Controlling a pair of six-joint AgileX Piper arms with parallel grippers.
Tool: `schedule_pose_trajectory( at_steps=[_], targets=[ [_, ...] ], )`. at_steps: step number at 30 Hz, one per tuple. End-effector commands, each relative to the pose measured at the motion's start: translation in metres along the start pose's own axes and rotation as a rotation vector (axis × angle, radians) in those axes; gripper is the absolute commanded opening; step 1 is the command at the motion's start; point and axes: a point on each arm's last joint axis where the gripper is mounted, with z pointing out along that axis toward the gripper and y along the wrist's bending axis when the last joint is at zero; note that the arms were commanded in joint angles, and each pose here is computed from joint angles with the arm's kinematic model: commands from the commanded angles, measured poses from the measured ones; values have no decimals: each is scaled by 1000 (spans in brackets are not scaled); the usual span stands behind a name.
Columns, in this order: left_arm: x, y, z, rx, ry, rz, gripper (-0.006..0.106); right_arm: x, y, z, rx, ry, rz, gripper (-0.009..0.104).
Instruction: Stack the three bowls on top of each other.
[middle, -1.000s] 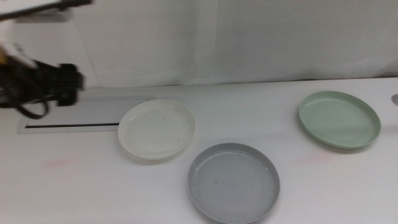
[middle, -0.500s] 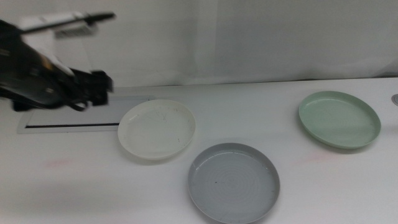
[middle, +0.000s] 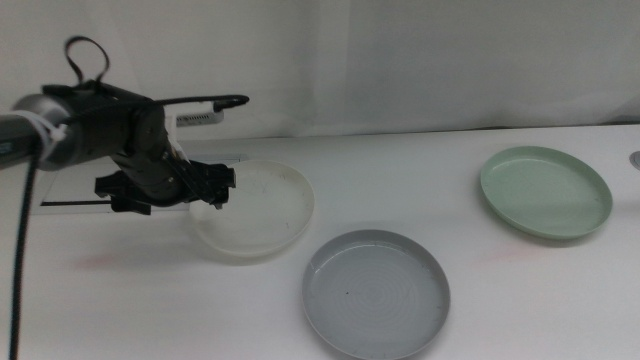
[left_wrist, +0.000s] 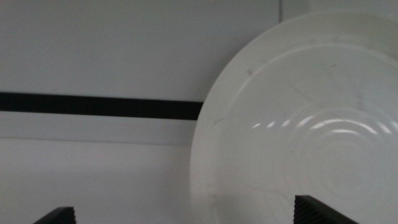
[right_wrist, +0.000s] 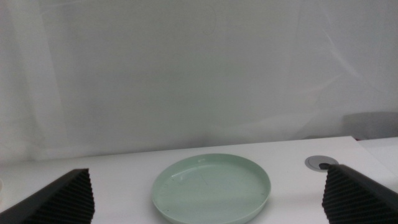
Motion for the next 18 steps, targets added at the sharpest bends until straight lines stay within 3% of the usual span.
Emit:
schedule_pose_trajectory(
  at_steps=[1,16,18],
  targets=[
    [-4,-2,11,4,-4,-24,92,11,-1,0,5,23,-6,102],
    [3,-4,36,-2,41,-41,91,11,-1,0,5,24,-6,102],
    [3,-4,36,-3,42,-41,78,11,-1,0,5,24,-6,102]
  ],
)
